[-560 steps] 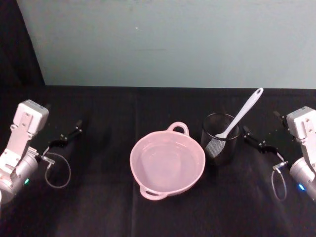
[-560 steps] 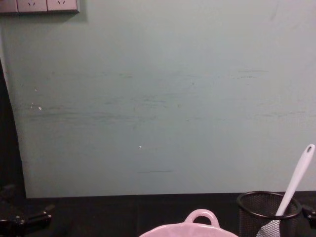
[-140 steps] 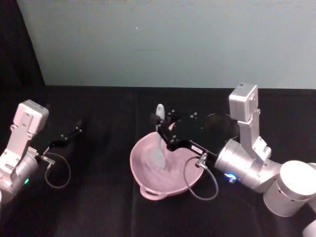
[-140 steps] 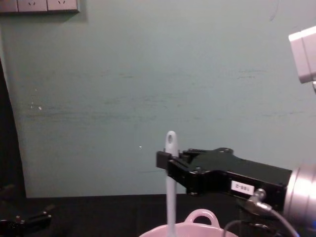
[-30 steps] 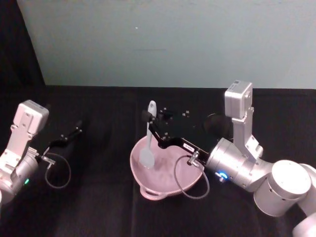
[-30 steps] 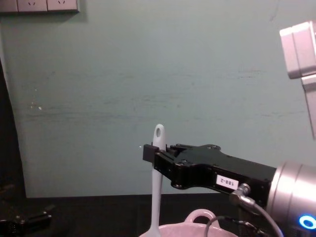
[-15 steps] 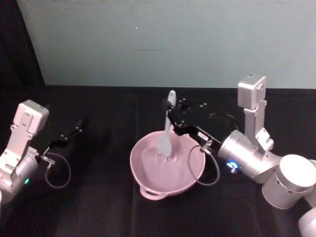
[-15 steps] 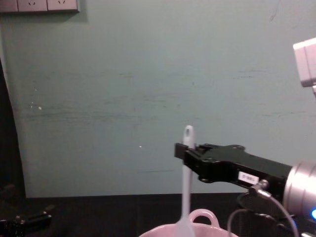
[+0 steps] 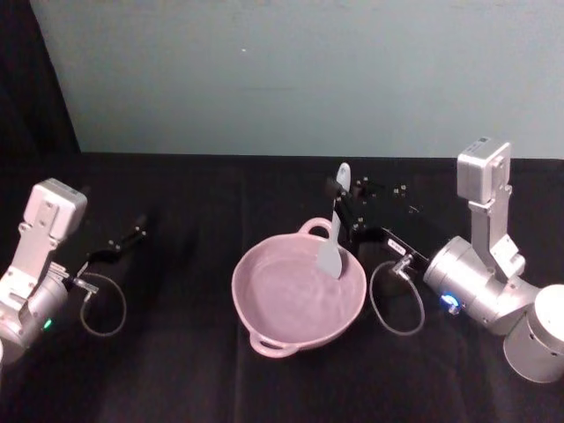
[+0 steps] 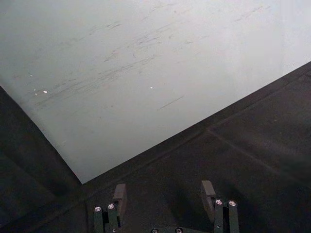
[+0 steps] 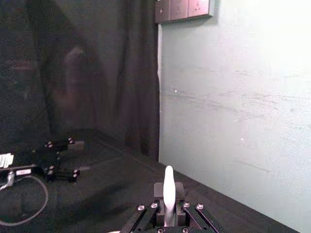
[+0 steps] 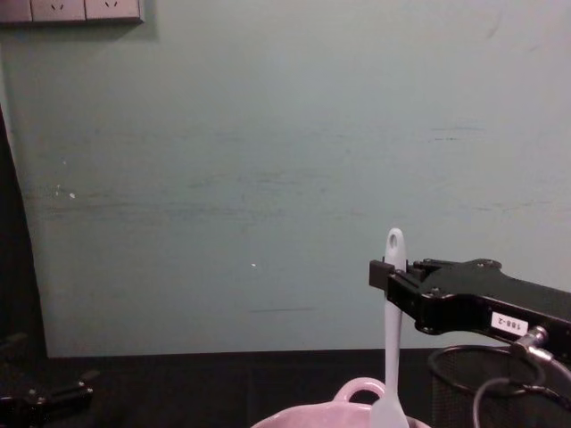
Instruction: Use the one hand to pick up the spoon and stir the clear water in the bowl.
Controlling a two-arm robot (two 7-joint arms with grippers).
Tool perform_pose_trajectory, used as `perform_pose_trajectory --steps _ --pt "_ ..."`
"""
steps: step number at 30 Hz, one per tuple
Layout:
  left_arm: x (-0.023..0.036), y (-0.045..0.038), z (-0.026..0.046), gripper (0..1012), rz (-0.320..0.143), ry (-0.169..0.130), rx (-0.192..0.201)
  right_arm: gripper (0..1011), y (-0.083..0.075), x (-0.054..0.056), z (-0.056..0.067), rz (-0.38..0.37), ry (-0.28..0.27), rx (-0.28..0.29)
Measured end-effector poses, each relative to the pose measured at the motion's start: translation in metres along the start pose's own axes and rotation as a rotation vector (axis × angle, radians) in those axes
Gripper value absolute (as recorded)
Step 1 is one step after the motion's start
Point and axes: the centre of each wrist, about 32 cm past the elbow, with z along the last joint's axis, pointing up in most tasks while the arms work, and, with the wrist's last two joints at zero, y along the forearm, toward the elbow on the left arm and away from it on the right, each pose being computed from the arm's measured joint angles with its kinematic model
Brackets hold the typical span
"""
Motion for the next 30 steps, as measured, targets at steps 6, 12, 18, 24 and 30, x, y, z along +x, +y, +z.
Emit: perform_pose_trajectory --steps 6,12,18,24,30 --pt "0.0000 0.0000 0.0000 1005 0.000 0.000 0.000 125 -0.002 -0.011 0.003 0.041 -0.022 -0.020" --pt "0.0000 0.0000 0.0000 1005 0.000 0.000 0.000 124 0.006 -0.028 0.003 0.119 -0.026 -0.026" --pt "0.0000 0.0000 0.0000 1005 0.000 0.000 0.000 125 0.018 -0.044 0.005 0.190 -0.016 -0.012" --pt "0.0000 0.0000 0.0000 1005 0.000 0.000 0.000 124 0.028 -0.049 0.004 0.215 -0.002 0.005" --pt "0.0000 0.0000 0.0000 1005 0.000 0.000 0.000 125 0.037 -0.045 -0.003 0.190 0.048 0.029"
